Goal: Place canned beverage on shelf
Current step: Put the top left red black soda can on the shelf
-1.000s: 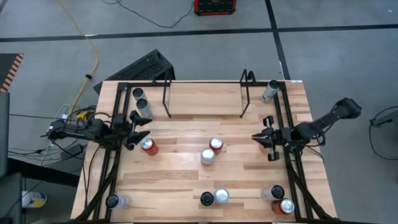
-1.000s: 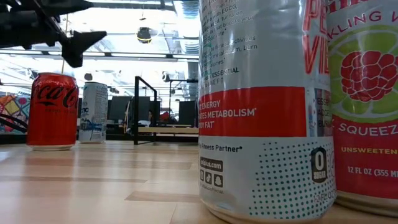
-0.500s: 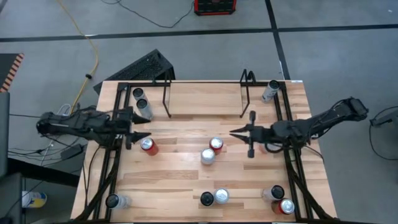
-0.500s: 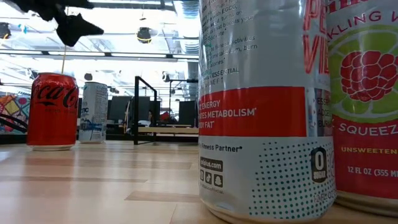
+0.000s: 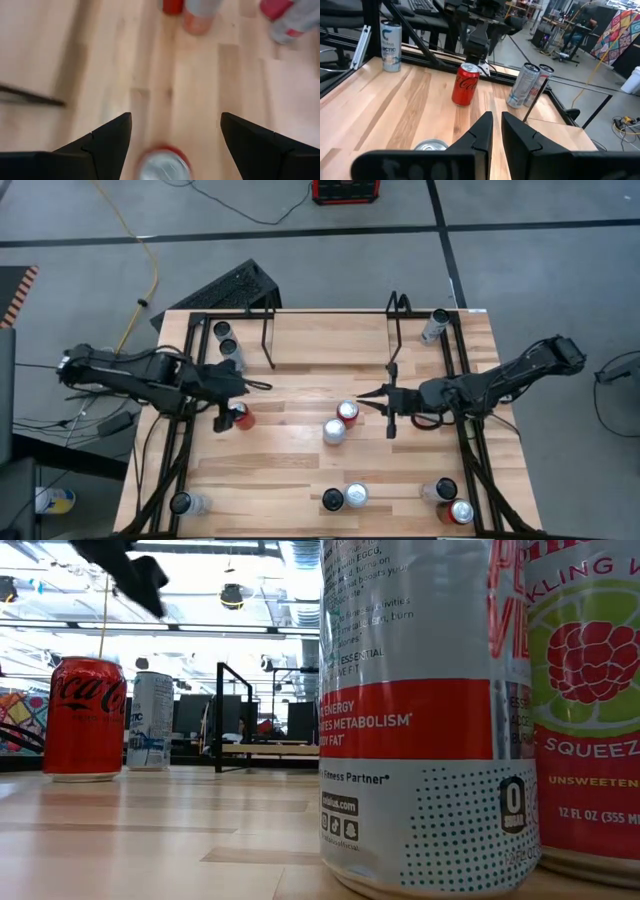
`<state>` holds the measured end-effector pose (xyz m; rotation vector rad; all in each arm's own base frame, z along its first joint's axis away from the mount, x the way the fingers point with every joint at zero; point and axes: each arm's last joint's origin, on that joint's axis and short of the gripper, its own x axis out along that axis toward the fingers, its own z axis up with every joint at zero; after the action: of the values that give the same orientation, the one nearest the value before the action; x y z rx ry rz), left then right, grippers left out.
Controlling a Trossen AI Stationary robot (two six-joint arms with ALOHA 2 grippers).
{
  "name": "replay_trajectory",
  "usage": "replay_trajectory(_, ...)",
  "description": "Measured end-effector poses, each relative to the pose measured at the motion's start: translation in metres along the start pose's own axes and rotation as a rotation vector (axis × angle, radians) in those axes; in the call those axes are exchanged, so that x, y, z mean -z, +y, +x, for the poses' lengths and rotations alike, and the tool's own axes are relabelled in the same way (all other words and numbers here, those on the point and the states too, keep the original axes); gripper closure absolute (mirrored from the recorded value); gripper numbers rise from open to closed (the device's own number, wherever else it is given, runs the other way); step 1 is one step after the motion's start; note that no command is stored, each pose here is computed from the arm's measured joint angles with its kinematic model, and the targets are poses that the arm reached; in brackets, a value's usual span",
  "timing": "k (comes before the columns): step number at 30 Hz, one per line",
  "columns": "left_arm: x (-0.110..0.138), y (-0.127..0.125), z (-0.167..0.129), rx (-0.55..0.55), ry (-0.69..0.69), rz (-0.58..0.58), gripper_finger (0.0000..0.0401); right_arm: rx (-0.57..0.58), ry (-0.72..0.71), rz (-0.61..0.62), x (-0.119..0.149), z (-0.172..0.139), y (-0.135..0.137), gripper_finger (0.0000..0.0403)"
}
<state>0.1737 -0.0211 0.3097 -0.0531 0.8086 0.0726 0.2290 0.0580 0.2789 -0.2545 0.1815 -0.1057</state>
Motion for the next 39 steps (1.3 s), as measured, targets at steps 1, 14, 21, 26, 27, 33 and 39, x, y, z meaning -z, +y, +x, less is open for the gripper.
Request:
replay_trajectory(1, -0.004, 0.0, 0.004, -0.023, -0.019, 0.033, 0.0111, 0.0, 0.0, 0.0, 0.0, 0.0, 0.0, 0.0337)
replay_trajectory(14, -0.017, -0.008, 0.043, -0.041, 0.018, 0.144, 0.0101, -0.015, 0.002, -0.005, 0.0, -0.002, 0.003, 0.0337)
replay_trajectory(21, -0.017, -0.008, 0.044, -0.041, 0.018, 0.139, 0.0067, -0.024, 0.037, -0.046, 0.003, -0.002, 0.004, 0.0334)
replay_trajectory(26, -0.017, -0.008, 0.036, -0.027, 0.059, 0.179, 0.0051, -0.024, 0.042, -0.051, 0.004, -0.002, 0.004, 0.0297)
replay_trajectory(27, -0.019, -0.007, 0.032, -0.029, 0.072, 0.175, 0.0049, -0.024, 0.042, -0.051, 0.004, -0.002, 0.004, 0.0284)
replay_trajectory(33, -0.009, -0.005, 0.015, -0.056, 0.244, 0.014, 0.0048, 0.028, 0.052, -0.051, 0.004, -0.002, 0.003, 0.0176)
replay_trajectory(39, 0.015, -0.011, 0.017, -0.083, 0.392, -0.057, 0.0049, 0.028, 0.052, -0.051, 0.004, -0.002, 0.002, 0.0097)
